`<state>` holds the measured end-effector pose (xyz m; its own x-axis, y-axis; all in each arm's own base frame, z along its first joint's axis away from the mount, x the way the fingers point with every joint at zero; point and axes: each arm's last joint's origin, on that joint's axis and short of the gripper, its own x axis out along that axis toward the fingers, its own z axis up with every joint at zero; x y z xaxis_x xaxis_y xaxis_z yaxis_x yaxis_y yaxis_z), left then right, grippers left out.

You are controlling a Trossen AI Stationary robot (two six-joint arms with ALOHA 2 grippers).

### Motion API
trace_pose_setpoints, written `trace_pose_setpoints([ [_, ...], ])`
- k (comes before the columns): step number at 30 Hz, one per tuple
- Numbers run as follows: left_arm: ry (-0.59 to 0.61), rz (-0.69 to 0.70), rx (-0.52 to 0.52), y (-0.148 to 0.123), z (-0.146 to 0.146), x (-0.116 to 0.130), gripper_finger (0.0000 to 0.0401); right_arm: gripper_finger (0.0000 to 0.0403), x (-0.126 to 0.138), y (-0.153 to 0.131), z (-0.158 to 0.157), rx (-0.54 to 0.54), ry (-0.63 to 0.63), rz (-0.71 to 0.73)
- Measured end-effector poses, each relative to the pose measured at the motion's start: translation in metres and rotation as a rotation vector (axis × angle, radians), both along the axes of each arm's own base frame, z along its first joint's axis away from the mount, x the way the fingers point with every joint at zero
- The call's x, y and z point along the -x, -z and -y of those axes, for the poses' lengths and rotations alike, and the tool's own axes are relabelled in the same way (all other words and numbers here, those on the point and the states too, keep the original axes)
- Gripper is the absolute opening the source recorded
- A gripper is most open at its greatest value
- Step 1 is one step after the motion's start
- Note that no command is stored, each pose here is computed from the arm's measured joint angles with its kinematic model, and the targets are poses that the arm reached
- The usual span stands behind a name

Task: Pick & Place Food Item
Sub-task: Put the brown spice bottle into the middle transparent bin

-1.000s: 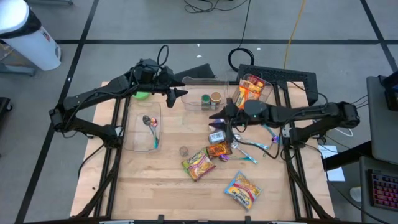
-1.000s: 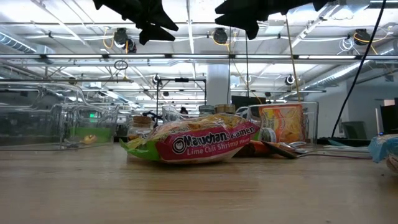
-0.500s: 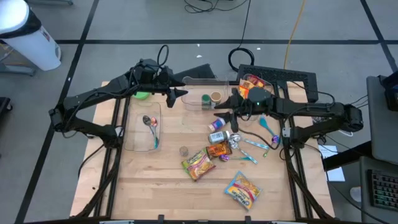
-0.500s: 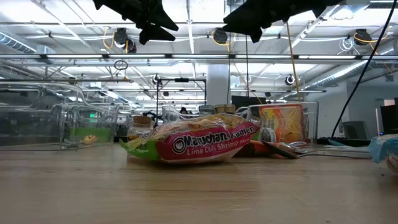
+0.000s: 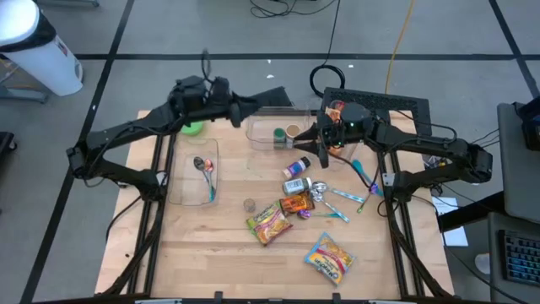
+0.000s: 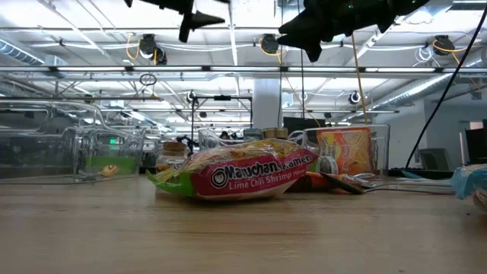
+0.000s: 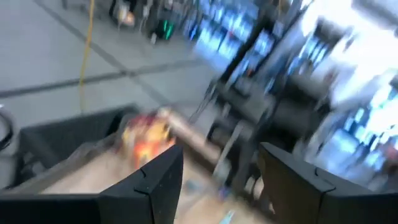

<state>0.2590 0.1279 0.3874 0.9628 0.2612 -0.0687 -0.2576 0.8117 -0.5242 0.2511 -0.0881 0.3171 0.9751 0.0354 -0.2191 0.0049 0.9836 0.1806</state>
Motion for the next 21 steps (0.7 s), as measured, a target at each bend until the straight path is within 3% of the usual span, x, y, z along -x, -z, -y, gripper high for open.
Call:
trace_pose_setpoints([
  [7,-0.025,0.167,0.004,-0.016,-0.001,0.0,0.0214,0.013,0.0,0.0,-0.001,-0.007,-0.017,0.001],
  [17,0.025,0.209,0.104,-0.017,0.009,-0.004,0.0214,0.013,0.0,0.0,-0.001,-0.007,-0.016,0.001],
  [21,-0.002,0.237,0.04,-0.021,0.011,-0.004,0.0214,0.013,0.0,0.0,-0.001,-0.007,-0.015,0.001],
])
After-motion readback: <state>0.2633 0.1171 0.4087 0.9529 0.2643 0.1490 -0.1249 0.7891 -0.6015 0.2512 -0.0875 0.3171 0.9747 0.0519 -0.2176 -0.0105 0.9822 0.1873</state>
